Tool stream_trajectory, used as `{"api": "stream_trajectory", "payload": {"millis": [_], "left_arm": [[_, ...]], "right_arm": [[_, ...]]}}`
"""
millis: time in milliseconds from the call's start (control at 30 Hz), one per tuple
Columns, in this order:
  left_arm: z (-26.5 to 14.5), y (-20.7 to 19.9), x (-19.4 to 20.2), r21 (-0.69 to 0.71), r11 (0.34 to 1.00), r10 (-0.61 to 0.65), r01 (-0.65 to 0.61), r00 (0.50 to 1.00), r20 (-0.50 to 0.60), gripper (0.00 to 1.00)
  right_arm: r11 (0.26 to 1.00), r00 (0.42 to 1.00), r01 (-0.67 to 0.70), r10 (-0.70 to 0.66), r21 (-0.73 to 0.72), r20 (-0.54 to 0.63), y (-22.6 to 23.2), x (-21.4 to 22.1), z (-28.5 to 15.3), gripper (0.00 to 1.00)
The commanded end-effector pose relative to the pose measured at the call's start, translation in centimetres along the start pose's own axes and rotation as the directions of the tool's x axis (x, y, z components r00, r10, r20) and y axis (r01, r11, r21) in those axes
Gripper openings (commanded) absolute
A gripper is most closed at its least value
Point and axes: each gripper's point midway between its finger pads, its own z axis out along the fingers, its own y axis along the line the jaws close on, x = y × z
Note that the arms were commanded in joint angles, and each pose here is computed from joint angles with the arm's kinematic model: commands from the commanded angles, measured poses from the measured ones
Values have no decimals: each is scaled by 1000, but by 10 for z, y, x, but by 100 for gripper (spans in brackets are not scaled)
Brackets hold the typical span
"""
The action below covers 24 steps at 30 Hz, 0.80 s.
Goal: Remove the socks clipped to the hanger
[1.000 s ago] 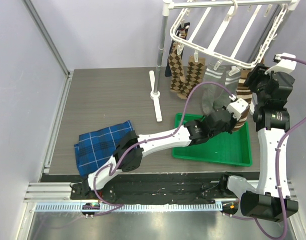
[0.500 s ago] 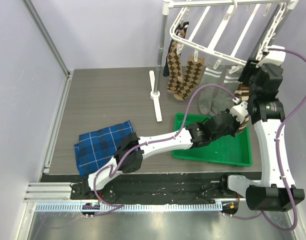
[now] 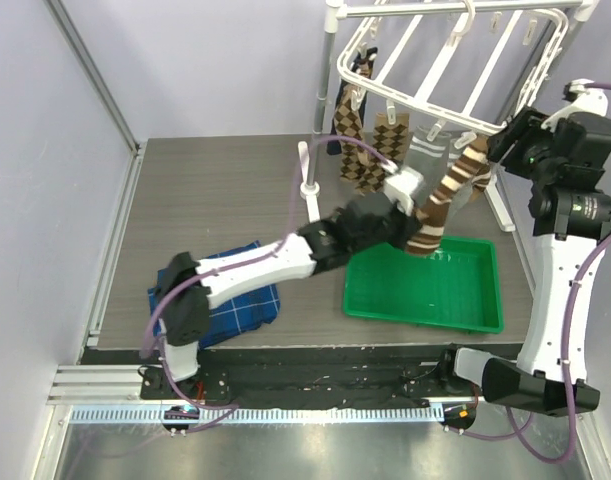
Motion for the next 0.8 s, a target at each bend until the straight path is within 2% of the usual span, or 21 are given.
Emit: {"api": "stream_trajectory", "payload": {"millis": [0, 100, 167, 200, 233, 267, 300, 367, 400, 433, 533, 700, 767], "left_arm": [[-47, 8, -67, 94, 987, -137, 127, 984, 116, 0], [-62, 25, -76, 83, 985, -159, 150, 982, 105, 0], [-70, 35, -82, 63, 986, -160, 154, 982, 104, 0], [-74, 37, -79, 57, 986, -163, 158, 983, 86, 0], [-77, 45, -81, 42, 986, -167, 164, 982, 87, 0], [-81, 46, -86, 44, 984, -177, 173, 980, 91, 0], [-84, 48, -86, 44, 982, -185, 182, 980, 77, 0], [-89, 60, -89, 28, 976, -216, 214, 974, 63, 0], [-92, 63, -95, 32, 974, -226, 224, 972, 68, 0], [-94, 62, -96, 48, 971, -237, 235, 970, 55, 0], [-100, 71, -101, 47, 963, -269, 267, 962, 47, 0], [-105, 80, -104, 59, 947, -319, 317, 947, 37, 0], [-105, 77, -102, 77, 942, -329, 327, 944, 20, 0]], "right_arm": [[965, 993, -111, 101, -236, -54, 27, -7, -6, 63], [914, 987, -162, 142, -373, -80, 40, -4, -14, 63], [876, 986, -160, 162, -455, -34, 49, -17, -24, 64], [846, 971, -237, 226, -478, -80, 50, -10, -23, 64], [808, 975, -204, 221, -552, -38, 56, -23, -33, 65], [787, 968, -225, 247, -574, -41, 58, -25, -35, 66], [758, 948, -301, 306, -579, -91, 55, -18, -31, 67], [722, 947, -279, 316, -633, -57, 55, -27, -35, 67], [683, 919, -360, 377, -636, -115, 54, -20, -33, 68], [662, 936, -268, 351, -699, -26, 59, -35, -40, 68], [593, 929, -261, 368, -762, -32, 63, -32, -45, 68], [559, 934, -255, 354, -789, -52, 61, -16, -38, 69], [545, 940, -213, 340, -811, -18, 62, -19, -41, 69]]}}
